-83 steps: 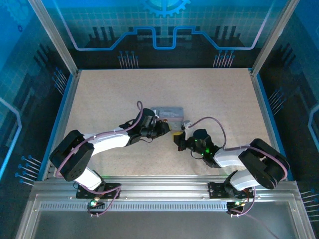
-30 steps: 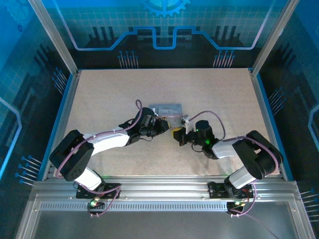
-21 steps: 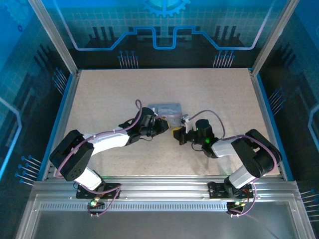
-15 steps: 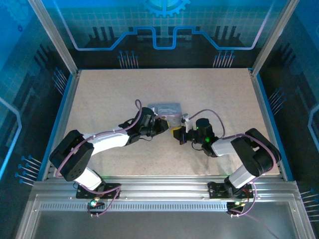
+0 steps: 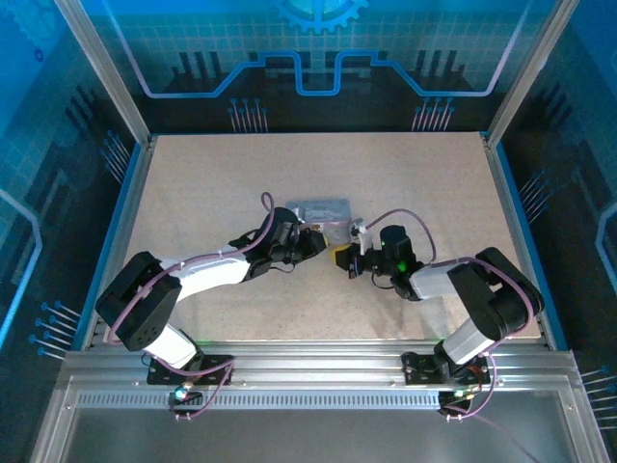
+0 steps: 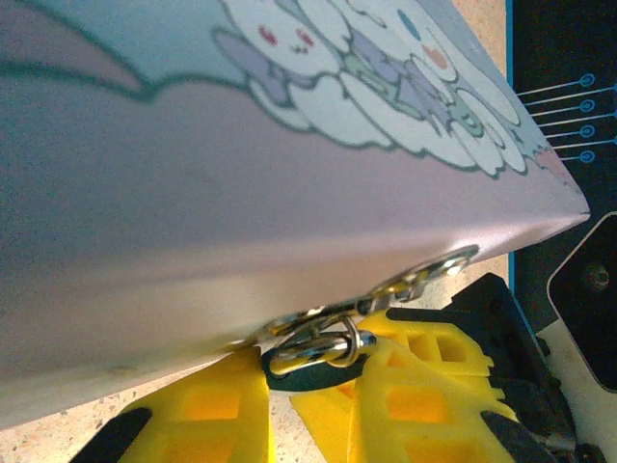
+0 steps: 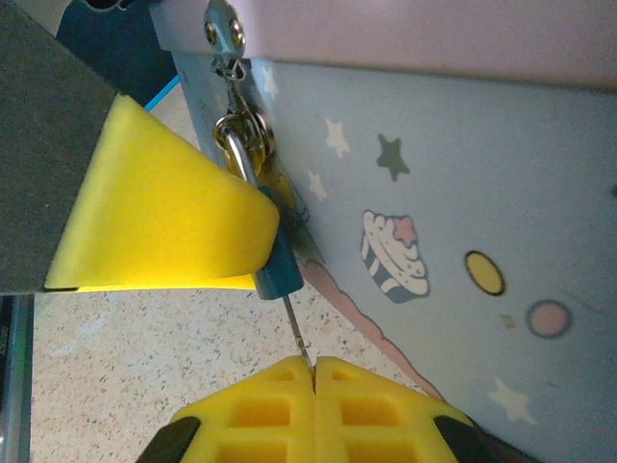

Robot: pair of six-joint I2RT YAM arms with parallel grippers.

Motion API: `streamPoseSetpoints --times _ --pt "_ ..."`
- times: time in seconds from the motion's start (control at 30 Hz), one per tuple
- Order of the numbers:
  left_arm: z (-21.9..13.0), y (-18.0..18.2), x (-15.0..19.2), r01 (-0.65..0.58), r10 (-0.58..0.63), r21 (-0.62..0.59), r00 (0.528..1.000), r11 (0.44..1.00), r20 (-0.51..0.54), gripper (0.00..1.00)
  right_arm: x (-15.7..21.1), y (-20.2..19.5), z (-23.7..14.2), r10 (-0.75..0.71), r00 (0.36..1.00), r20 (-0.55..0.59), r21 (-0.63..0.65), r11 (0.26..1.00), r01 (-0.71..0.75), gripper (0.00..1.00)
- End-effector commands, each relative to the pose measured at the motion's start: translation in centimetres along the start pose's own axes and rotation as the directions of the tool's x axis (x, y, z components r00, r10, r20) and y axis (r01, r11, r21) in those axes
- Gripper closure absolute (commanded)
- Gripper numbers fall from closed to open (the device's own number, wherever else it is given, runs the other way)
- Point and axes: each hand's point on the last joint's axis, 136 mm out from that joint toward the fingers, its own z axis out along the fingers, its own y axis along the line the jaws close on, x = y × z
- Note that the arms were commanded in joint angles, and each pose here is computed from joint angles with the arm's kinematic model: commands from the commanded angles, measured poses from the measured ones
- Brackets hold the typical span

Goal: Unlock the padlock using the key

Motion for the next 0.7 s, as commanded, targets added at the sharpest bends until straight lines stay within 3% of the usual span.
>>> streamPoseSetpoints --times 0.0,0.67 --pt "0.01 -1.15 2.7 -0.049 0.054 0.044 0.991 0.998 -0.119 0.84 -6.06 0.38 -0.26 -0.102 0.981 0.165 -0.001 0.995 0.104 1.0" --pt "0.62 -0.5 3.0 -0.027 0.032 0.042 0.991 0.999 -0.129 0.84 -6.0 -0.26 -0.37 -0.083 0.983 0.161 0.024 0.997 0.08 1.0"
